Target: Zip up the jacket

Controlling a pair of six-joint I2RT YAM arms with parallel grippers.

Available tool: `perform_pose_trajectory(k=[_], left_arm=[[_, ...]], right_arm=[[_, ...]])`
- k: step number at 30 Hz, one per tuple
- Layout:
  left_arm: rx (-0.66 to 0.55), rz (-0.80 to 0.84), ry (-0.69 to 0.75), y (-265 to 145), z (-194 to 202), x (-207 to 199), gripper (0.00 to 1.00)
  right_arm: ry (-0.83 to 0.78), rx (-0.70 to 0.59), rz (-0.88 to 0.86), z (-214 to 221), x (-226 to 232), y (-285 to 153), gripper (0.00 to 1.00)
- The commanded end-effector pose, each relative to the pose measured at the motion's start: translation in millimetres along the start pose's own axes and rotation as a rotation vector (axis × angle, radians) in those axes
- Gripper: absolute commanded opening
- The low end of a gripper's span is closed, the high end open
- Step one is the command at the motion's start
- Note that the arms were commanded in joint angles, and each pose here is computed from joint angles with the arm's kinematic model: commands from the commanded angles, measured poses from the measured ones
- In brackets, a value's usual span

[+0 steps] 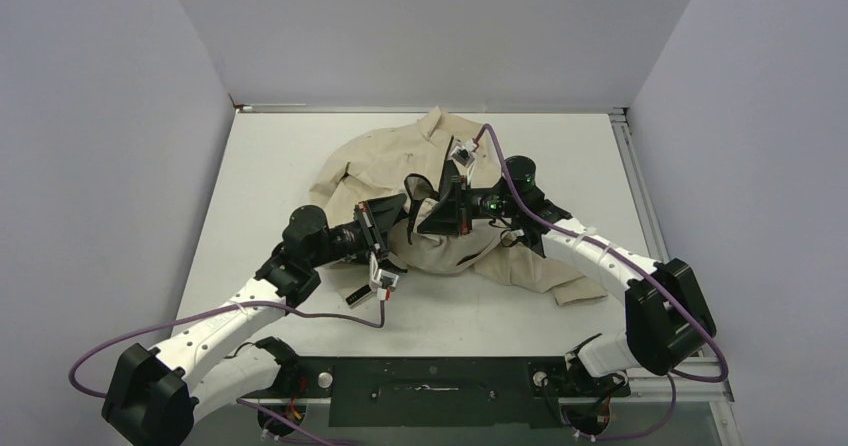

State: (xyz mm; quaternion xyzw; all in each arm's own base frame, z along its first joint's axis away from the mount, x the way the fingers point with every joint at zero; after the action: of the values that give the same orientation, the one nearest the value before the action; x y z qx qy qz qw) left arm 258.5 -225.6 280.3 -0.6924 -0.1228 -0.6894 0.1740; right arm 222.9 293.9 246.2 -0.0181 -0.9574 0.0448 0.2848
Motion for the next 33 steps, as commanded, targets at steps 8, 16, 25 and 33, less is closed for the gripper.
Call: perform_pose_trajectory(k=[8, 16, 25, 33], left_arm=[[0.010, -0.066, 0.046, -3.0, -0.7, 30.7, 0.00], [0.008, -0.062, 0.048, -2.6, -1.2, 29.4, 0.00], [0.008, -0.058, 0.054, -3.6, -2.0, 28.6, 0.00], [0.002, -0.056, 0.057, -3.3, -2.9, 28.1, 0.00]], right_arm=[[-0.096, -0.058, -0.034, -25.3, 8.4, 2.1, 0.05], [-0.094, -0.070, -0.031, -27.8, 9.0, 0.2, 0.05], [-0.089, -0.086, -0.029, -30.3, 8.9, -1.6, 0.05], [-0.090, -0.098, -0.020, -33.3, 8.8, -3.6, 0.05]])
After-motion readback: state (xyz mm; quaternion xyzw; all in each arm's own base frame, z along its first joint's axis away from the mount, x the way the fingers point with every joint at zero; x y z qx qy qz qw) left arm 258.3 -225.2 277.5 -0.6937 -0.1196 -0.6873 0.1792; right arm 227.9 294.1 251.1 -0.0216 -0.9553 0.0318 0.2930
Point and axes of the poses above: each gripper's point midway between its finger pads, its own y axis out along the fingers, its own x axis along the line the jaws close on, z = x × y, the point moved 3 cm from there along -y, back along the fingers, and after that the axes turned 11 degrees about -y, right-handed, at the moved point
